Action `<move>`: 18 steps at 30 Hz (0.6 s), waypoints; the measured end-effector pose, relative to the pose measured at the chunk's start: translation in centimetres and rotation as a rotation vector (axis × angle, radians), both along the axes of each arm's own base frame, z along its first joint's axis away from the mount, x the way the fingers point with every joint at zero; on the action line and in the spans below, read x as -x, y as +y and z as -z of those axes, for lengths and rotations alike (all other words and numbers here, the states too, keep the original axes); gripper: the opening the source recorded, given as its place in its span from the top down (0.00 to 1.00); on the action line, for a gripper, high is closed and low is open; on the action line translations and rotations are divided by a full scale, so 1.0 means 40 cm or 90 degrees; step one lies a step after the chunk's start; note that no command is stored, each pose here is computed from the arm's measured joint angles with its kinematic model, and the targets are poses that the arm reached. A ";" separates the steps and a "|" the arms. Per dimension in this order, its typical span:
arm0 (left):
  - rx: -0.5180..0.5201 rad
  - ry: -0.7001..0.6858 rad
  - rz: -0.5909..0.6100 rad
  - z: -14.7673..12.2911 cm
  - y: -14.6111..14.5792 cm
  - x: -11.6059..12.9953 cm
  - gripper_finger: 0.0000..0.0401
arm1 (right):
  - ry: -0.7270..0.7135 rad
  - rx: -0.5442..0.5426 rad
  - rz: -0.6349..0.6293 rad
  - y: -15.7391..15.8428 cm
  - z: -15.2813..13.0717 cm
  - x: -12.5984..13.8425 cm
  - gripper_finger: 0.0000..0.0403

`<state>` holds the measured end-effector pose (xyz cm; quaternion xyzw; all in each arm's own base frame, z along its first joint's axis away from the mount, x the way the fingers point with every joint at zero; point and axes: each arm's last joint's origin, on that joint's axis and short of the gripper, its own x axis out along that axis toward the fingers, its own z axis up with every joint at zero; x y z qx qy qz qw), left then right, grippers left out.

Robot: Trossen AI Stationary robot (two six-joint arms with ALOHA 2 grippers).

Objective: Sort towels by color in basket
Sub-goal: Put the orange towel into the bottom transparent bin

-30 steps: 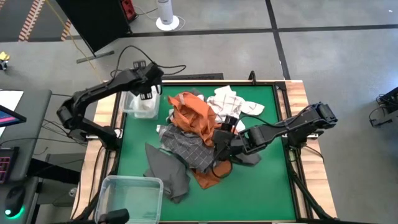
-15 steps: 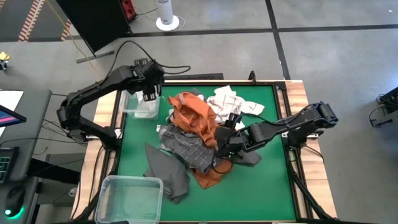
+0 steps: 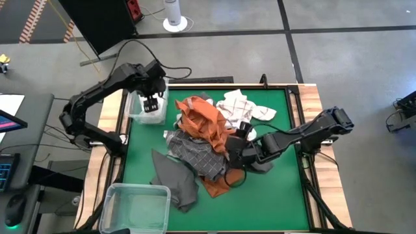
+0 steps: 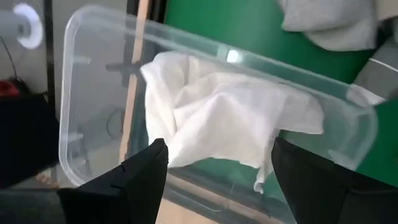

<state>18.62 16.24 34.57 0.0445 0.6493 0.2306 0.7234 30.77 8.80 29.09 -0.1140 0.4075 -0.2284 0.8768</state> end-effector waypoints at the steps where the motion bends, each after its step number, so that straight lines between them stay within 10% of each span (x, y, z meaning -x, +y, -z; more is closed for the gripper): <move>1: 0.000 -0.003 -0.013 0.000 0.003 0.003 0.31 | 0.002 0.003 -0.007 0.005 0.000 0.001 0.35; 18: -0.047 -0.303 0.147 -0.062 -0.060 -0.126 0.31 | 0.021 0.039 0.010 -0.036 -0.003 -0.005 0.35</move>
